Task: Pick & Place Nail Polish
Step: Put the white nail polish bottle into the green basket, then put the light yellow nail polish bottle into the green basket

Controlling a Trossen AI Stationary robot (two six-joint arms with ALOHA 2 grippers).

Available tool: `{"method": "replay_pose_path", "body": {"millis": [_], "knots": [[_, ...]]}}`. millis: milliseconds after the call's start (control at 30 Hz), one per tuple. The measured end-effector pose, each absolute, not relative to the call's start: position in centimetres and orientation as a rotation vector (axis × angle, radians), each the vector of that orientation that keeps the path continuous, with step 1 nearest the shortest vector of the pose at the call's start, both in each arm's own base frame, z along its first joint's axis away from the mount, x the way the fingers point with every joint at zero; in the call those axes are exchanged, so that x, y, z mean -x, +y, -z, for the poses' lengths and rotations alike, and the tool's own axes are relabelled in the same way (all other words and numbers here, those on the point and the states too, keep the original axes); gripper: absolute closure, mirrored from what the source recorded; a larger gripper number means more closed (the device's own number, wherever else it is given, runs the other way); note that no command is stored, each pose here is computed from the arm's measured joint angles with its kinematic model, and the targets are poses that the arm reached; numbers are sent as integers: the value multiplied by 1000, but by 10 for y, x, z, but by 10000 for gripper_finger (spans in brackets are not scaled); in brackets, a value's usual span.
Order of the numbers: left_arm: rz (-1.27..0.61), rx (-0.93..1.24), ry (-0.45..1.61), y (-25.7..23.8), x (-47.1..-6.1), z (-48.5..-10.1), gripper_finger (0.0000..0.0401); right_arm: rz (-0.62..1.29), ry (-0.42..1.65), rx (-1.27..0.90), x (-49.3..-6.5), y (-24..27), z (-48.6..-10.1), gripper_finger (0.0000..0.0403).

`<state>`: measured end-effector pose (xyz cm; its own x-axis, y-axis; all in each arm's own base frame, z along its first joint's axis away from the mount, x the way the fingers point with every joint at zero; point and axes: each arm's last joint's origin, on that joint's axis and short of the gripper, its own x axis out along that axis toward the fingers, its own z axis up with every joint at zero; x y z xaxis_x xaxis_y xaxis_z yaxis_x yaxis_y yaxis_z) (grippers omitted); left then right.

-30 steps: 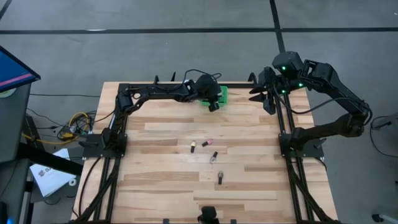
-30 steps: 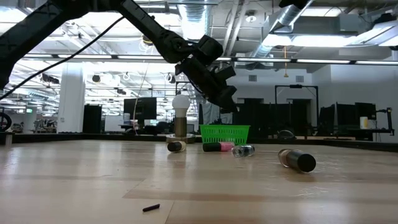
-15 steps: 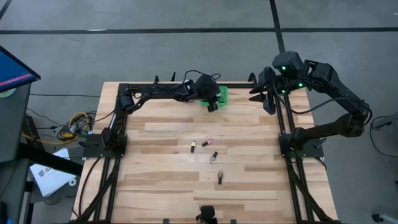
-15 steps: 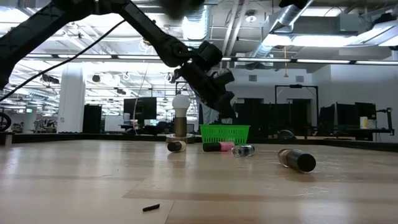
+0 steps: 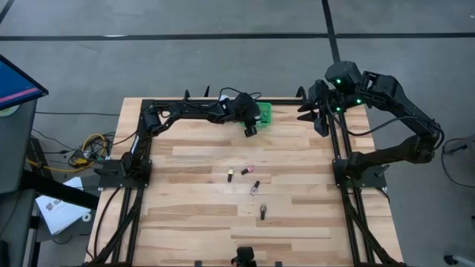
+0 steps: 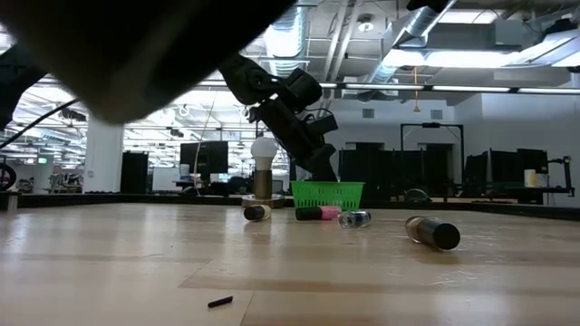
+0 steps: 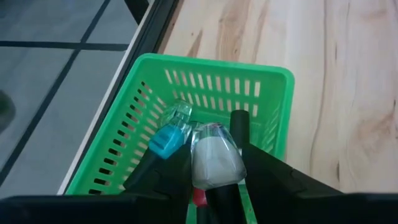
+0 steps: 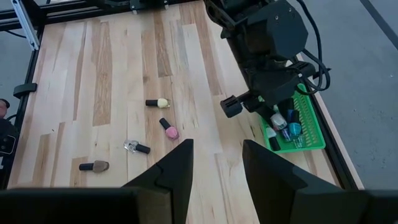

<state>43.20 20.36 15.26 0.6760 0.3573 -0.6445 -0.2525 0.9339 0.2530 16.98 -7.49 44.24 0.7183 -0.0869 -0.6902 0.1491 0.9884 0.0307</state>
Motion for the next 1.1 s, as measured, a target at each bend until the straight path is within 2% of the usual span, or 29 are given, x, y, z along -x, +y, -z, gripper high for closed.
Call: {"method": "replay_pose_path", "body": {"millis": [467,633,867,967,1100], "knots": [[-366,-156,736,204,-432,-158,195,129,760,-84,-170,-75,-442,272],[-381,-190,616,188,-430,-209,172,129,758,-83,-170,-75,-442,272],[-457,-95,569,119,-409,-286,160,130,758,-84,-170,-75,-442,272],[-501,-17,640,78,-397,-299,160,130,758,-84,-170,-75,-442,272],[-609,62,725,24,-383,-297,160,129,758,-83,-170,-75,-442,272]]}}
